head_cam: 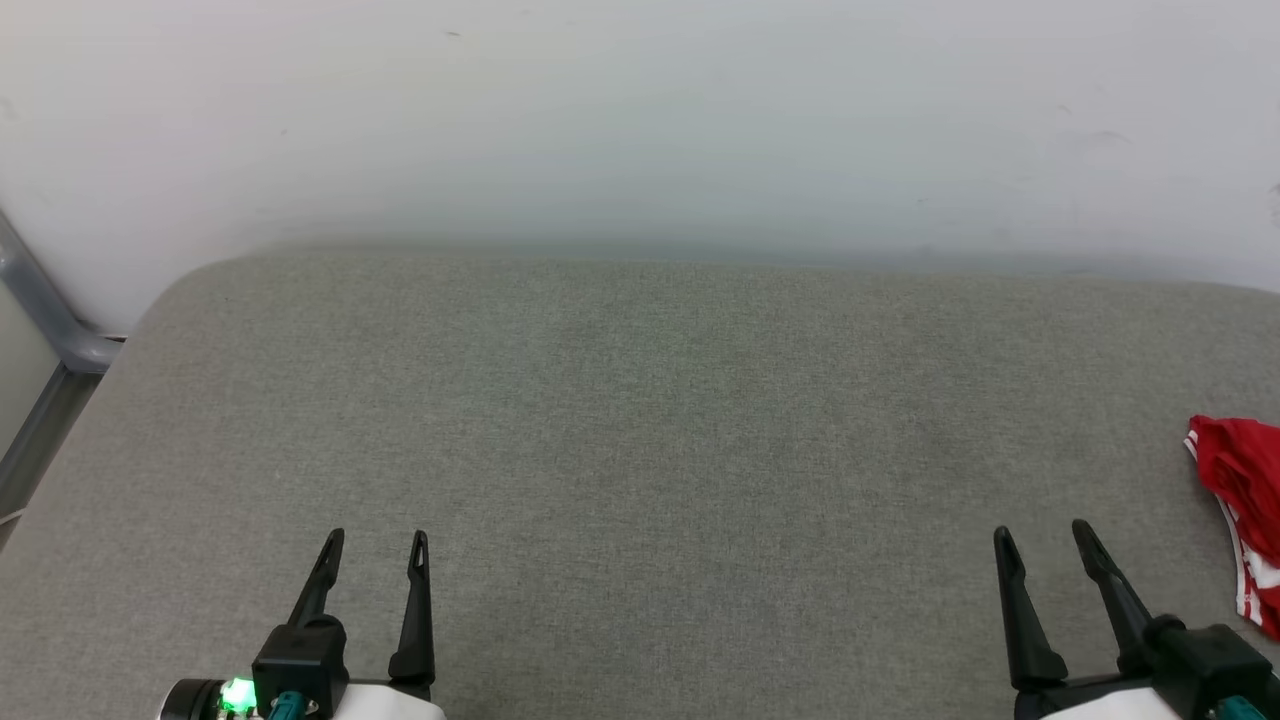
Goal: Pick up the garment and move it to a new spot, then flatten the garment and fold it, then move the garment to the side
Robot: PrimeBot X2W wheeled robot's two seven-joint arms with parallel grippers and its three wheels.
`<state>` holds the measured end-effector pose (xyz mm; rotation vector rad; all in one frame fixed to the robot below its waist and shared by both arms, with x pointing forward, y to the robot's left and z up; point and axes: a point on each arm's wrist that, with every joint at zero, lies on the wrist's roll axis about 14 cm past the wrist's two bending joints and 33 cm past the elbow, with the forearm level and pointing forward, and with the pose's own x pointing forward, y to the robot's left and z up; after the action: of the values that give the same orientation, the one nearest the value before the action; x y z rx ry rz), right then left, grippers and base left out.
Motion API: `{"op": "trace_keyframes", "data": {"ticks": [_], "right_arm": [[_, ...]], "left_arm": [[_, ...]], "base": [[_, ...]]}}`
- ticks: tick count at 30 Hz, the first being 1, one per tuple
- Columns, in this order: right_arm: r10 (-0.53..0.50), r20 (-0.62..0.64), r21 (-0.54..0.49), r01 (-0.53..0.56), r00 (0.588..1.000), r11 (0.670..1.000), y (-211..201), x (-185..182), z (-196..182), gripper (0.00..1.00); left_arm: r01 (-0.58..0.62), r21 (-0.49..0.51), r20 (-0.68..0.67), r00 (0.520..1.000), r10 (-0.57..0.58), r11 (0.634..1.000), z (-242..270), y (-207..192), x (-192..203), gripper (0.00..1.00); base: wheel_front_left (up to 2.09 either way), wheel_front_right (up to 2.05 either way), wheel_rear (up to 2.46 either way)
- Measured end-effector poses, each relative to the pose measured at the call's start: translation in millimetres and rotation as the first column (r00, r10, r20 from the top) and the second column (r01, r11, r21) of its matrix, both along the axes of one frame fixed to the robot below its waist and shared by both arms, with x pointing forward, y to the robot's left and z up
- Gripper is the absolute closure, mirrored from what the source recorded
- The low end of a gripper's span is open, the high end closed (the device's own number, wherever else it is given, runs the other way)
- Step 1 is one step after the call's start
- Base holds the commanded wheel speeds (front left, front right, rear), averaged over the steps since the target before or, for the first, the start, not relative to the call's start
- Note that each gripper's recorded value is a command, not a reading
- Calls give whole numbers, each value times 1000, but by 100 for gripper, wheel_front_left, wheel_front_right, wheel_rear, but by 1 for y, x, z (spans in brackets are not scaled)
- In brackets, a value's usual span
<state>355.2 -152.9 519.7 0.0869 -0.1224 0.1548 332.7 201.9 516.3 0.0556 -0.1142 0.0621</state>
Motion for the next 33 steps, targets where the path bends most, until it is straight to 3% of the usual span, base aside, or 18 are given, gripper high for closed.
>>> {"op": "trace_keyframes", "data": {"ticks": [23,24,29,33], "right_arm": [[-65,37,-3,65,997,998,-22,-20,11,0],[-65,33,-3,65,997,998,-22,-20,10,100],[-66,-23,-4,66,998,998,-22,-22,-7,100],[-75,-56,67,78,996,995,-25,-22,-13,100]], "left_arm": [[19,-12,-4,1000,-19,1000,-2,-4,-7,0],[18,-13,-9,1000,-18,1000,-4,-3,-8,100],[10,-30,-86,996,-13,999,-28,-5,-15,100],[-9,-107,-119,993,-3,994,-35,-1,-15,100]], "base": [[0,0,0],[0,0,0],[0,0,0],[0,0,0]]}}
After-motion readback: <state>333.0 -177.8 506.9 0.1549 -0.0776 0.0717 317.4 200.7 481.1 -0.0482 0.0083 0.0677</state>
